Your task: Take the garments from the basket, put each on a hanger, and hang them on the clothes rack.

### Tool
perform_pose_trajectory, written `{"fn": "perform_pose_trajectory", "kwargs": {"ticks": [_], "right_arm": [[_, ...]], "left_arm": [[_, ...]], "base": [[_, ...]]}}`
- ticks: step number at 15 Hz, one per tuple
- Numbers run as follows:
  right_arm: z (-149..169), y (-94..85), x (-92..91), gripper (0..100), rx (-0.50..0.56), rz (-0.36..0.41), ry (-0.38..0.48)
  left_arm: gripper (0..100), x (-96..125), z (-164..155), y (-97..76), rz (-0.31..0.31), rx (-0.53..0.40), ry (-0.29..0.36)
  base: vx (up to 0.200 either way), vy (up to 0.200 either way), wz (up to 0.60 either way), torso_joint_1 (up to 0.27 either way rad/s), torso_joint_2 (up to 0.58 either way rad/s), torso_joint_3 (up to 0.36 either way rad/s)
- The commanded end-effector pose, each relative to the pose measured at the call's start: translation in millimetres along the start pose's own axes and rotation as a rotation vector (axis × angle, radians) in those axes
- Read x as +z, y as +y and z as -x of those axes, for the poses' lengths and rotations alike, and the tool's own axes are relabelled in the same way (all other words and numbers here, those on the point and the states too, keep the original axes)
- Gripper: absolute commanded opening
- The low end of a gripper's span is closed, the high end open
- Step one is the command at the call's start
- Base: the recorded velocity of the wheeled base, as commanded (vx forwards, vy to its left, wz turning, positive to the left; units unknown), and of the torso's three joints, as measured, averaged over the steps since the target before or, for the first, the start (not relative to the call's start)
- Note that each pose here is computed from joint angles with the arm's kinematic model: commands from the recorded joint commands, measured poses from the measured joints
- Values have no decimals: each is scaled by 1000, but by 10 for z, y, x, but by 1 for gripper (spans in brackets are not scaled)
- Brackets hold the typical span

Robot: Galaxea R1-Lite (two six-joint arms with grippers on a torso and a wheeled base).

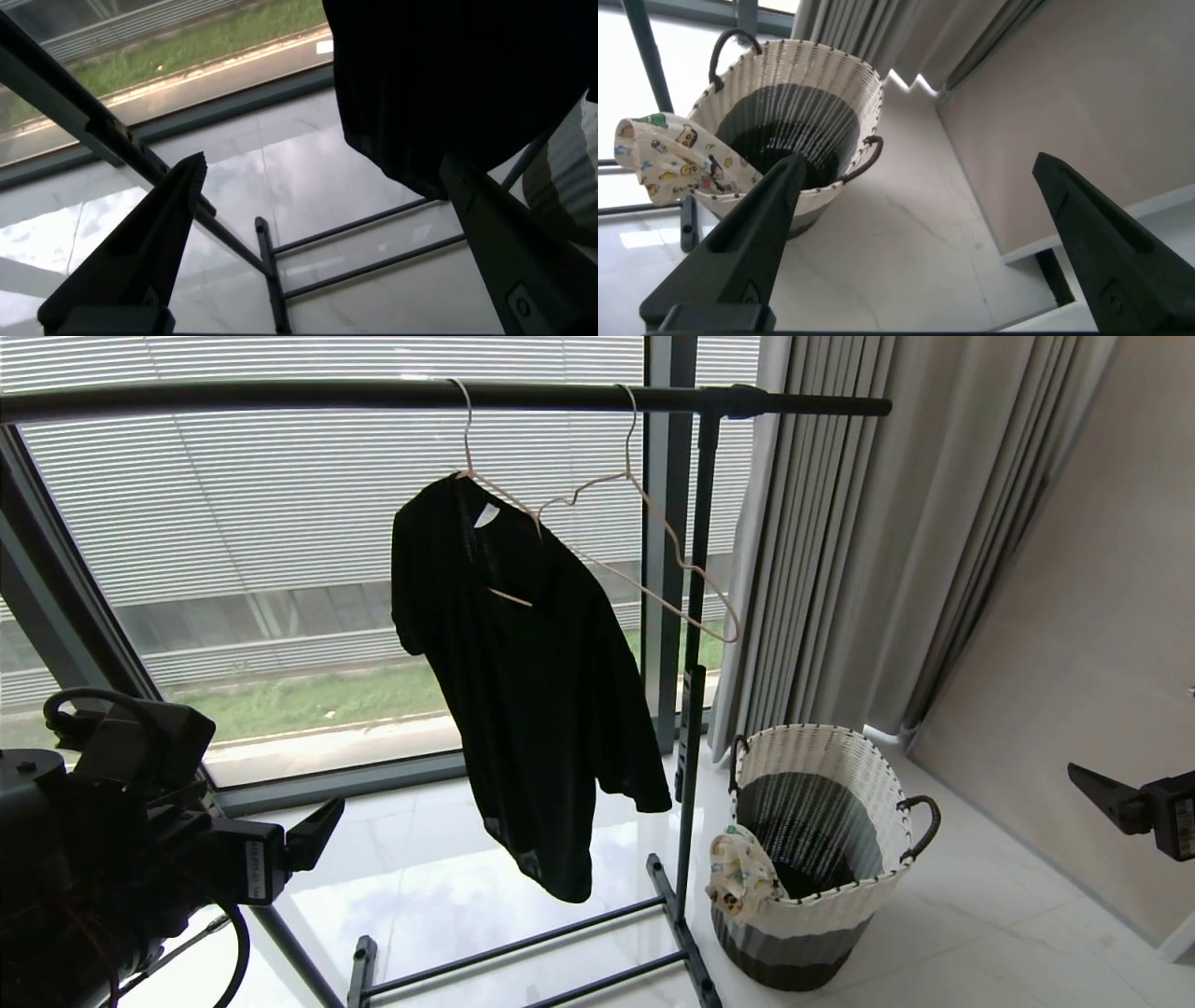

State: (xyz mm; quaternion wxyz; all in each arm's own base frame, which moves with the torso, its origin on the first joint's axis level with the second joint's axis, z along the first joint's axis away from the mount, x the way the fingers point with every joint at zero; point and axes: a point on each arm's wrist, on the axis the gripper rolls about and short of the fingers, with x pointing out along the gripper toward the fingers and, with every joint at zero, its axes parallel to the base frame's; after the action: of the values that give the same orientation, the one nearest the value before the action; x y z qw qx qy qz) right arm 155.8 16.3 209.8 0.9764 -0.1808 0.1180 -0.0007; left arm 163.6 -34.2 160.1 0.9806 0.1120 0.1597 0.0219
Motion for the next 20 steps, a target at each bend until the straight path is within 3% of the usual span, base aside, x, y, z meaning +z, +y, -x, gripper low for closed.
{"fn": "perform_pose_trajectory", "kwargs": {"ticks": [1, 10, 14, 16, 20], "right_arm": [[-6, 2, -1, 100, 1, 1, 2], [4, 0, -1, 100, -1, 16, -1], [84, 6, -62, 100, -4, 107, -3], [91, 15, -89, 100, -1, 115, 4], [91, 17, -88, 100, 2, 113, 3]], "left_arm": [[100, 5, 14, 9, 3, 4, -7], [100, -3, 0, 50, 11, 28, 1], [100, -9, -3, 50, 10, 29, 4], [100, -9, -3, 50, 10, 29, 4], [100, -11, -3, 50, 10, 28, 5]], "base": [[0, 0, 0, -183, 466, 281], [0, 0, 0, -148, 442, 288], [0, 0, 0, -22, 77, 54], [0, 0, 0, 0, 0, 0], [0, 0, 600, 1, 2, 6]]}}
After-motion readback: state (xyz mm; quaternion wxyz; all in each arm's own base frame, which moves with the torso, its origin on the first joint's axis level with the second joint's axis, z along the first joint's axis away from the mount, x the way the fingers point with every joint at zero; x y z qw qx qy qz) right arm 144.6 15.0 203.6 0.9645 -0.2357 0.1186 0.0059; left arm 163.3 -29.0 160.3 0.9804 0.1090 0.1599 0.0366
